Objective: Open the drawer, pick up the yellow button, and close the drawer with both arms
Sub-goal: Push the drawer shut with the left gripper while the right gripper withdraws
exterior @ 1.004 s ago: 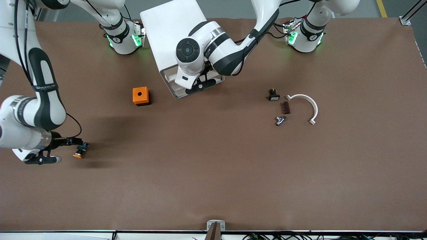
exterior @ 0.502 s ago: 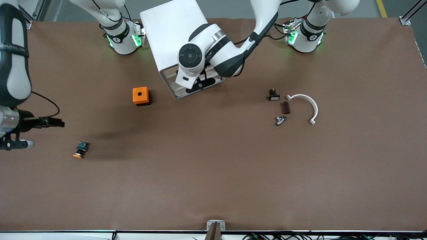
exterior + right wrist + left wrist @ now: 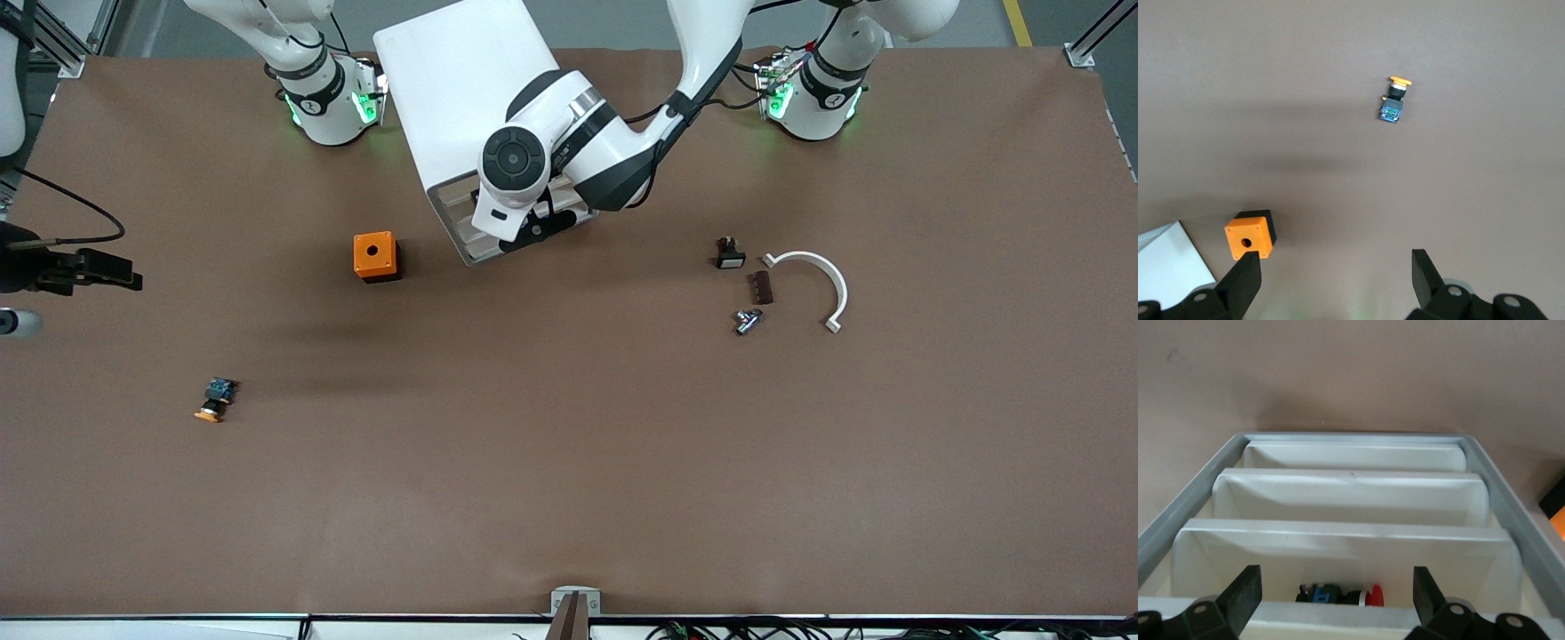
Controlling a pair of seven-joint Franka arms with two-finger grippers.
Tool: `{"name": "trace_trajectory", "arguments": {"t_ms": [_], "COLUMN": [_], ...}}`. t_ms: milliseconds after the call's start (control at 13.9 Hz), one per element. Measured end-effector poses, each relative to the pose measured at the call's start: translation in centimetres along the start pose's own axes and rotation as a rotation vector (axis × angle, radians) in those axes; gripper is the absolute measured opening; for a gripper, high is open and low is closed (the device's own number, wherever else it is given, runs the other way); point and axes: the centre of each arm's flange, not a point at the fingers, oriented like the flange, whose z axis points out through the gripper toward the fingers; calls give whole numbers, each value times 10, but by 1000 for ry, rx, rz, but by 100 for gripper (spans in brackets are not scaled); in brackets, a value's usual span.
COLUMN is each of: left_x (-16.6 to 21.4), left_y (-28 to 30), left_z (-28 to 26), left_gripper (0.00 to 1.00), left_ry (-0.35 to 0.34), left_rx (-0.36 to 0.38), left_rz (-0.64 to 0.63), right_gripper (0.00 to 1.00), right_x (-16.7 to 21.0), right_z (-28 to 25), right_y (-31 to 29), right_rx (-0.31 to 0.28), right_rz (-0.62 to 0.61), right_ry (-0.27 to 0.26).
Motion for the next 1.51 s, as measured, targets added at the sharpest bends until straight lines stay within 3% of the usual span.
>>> {"name": "trace_trajectory", "arguments": {"t_ms": [287,574,860,1004,1219,1506], "left_x": [52,95,105,112,132,182], "left_y": [-16,-75,-158,-192,-240,-346], "left_z": [-56,-181,-276,-297,-318,-367], "left_gripper": [100,100,100,100,100,100], "left_ry": [24,93,162,192,188,186], "left_rx": [-86,-226,-227,-168,-107,-141], "left_rz": [-62,8,130,160,197,237], "right_gripper": [100,100,100,100,100,100], "right_x": [4,4,-10,-16,-17,-20], "right_z": [4,-4,-46,-61,-66,-70], "right_y": [-18,-20,-20,-18,-20,-22], "right_rx": [-5,-7,-6,-7,-7,-7], "right_rz": [20,18,21,25,23,23], "right_ry": [-5,6,3,5,11,11]}}
